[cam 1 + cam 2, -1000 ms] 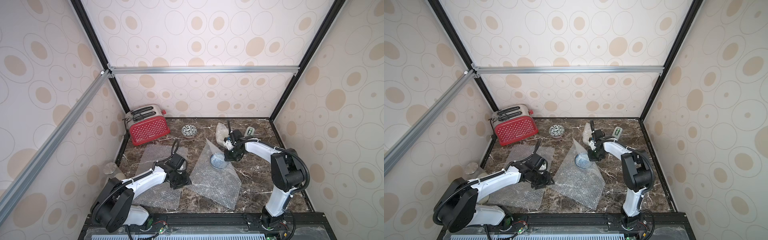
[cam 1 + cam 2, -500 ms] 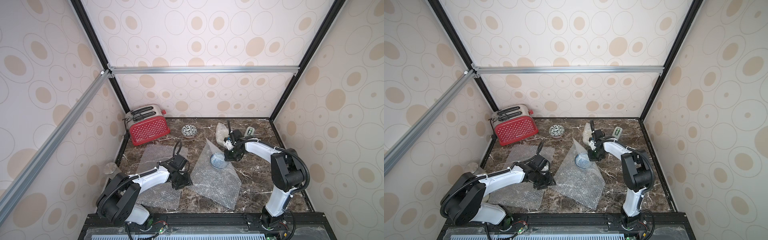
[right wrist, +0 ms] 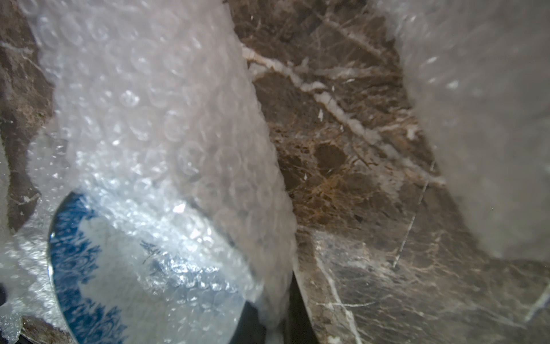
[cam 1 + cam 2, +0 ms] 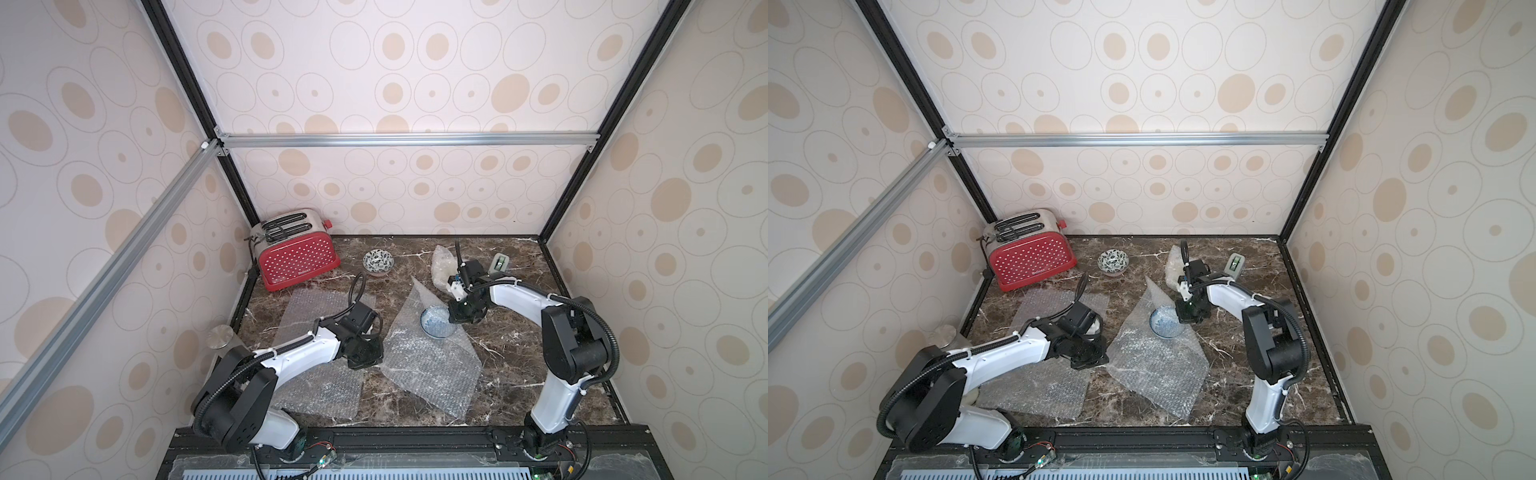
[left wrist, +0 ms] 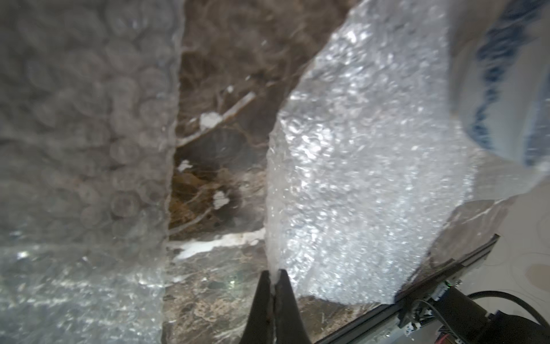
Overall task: Wrap bowls in bubble wrap
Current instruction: Wrap the bowl in bubble wrap.
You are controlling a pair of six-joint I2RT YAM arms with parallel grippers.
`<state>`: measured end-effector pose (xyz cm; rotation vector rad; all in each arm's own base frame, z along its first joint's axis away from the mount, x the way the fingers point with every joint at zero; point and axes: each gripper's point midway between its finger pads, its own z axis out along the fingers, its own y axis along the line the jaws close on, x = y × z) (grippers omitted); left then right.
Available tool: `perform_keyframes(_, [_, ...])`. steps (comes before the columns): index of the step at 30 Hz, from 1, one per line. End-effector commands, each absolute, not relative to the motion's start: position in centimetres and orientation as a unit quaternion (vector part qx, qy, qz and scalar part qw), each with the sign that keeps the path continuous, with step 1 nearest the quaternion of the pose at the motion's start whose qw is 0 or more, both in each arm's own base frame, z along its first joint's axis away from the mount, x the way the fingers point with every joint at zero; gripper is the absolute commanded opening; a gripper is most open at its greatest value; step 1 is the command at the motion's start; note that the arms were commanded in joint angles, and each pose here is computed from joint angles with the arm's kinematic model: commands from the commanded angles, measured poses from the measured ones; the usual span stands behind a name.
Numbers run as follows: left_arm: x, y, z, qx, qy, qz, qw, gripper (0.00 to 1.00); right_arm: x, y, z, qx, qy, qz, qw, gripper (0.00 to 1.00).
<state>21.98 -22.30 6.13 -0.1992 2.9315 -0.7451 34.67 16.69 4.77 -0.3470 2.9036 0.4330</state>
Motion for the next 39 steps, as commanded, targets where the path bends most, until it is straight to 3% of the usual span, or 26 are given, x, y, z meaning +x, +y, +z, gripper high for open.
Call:
perform_keyframes(1, [23.8,-23.6,10.9,-0.04,0.955,-0.273,0.106,0.0,34.4,16.9,5.6,-0.12,0.976,0.149,0.102,0.02])
perform_keyframes(11, [26.8,-28.4,20.2,-0.007,0.915,-0.37,0.162,0.0,34.0,17.3,5.1,-0.134,0.981,0.101,0.1,0.02])
perform_keyframes(18, [29.5,-32.3,22.3,0.016,0.891,-0.412,0.191,0.0,33.7,18.0,5.6,-0.14,0.977,0.117,0.107,0.02])
perform_keyframes(27, [31.2,-39.5,19.0,0.076,0.894,-0.413,0.159,0.02,33.2,18.3,6.1,-0.14,0.975,0.135,0.109,0.02])
perform_keyframes(39, [35.6,-41.3,13.9,0.07,0.907,-0.369,0.191,0.03,32.6,19.1,6.2,-0.147,0.97,0.161,0.105,0.02])
